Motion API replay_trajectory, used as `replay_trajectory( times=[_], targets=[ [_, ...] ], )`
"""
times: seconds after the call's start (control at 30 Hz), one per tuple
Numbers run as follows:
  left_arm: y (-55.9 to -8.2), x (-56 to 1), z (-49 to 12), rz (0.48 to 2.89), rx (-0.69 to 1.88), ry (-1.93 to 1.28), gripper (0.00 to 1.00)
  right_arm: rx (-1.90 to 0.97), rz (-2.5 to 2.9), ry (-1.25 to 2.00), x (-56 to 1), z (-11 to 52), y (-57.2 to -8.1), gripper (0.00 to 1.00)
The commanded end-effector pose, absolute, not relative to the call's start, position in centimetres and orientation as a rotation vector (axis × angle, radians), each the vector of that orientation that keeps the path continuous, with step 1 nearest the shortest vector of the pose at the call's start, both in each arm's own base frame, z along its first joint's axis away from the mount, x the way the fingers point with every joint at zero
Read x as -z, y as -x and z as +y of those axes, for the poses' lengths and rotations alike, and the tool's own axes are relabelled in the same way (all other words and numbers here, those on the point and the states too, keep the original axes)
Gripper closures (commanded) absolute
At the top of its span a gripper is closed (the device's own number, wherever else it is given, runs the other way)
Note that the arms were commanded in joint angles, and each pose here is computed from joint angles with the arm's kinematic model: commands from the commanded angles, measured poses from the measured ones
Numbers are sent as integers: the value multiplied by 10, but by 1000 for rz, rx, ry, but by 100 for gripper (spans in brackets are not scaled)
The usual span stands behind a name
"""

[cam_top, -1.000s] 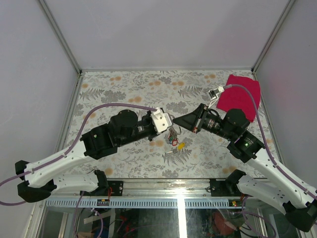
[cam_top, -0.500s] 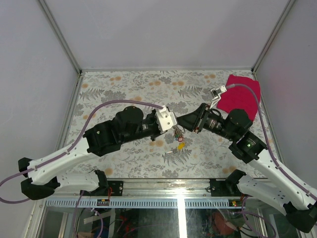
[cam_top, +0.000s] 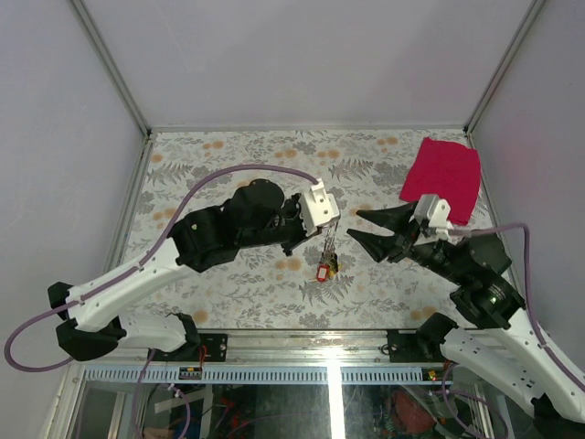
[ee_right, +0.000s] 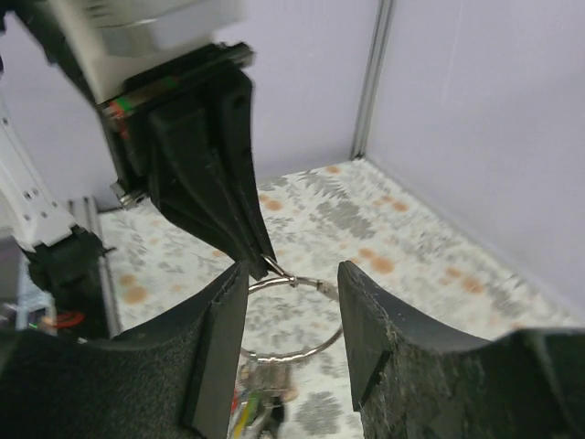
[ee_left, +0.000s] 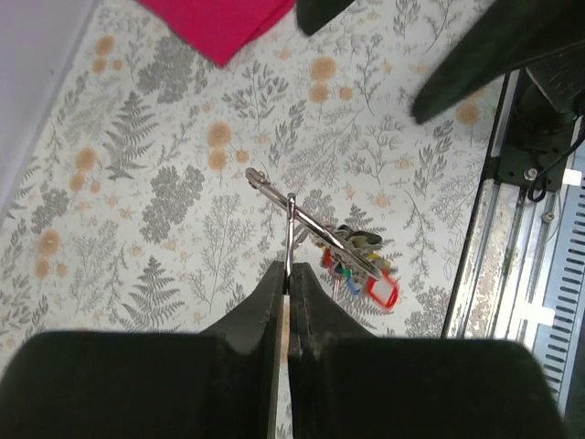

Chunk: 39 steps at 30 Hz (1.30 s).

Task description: Put the keys on the keyring

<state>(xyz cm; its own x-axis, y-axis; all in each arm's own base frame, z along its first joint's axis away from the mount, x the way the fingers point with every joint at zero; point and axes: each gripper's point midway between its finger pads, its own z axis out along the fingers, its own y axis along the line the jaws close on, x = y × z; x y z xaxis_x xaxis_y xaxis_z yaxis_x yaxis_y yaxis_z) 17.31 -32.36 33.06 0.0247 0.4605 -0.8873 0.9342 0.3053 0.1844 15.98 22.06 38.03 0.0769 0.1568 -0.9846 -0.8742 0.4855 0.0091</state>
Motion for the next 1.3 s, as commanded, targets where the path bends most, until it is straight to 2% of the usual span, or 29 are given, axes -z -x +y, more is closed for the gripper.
replay_trajectory(
  times=[0.0, 0.3, 0.43, 0.63, 0.9, 1.27],
  targets=[
    [-174, -343, -324, 1612, 641, -1293, 100, -708, 954, 948, -396, 224, -149, 49],
    [-190, -337, -322, 1729, 566, -1270, 100, -661, 945, 1093, -377, 239, -157, 49],
    [-193, -335, -324, 1760, 555, -1260, 100, -659, 964, 1106, -365, 248, -167, 46],
    [-194, -332, -326, 1793, 552, -1277, 100, -545, 929, 1181, -351, 252, -182, 44],
    [-191, -333, -328, 1797, 579, -1292, 100, -334, 778, 1309, -327, 254, -194, 49],
    [-190, -329, -331, 1812, 591, -1305, 100, -182, 616, 1303, -341, 256, -196, 55]
  ],
)
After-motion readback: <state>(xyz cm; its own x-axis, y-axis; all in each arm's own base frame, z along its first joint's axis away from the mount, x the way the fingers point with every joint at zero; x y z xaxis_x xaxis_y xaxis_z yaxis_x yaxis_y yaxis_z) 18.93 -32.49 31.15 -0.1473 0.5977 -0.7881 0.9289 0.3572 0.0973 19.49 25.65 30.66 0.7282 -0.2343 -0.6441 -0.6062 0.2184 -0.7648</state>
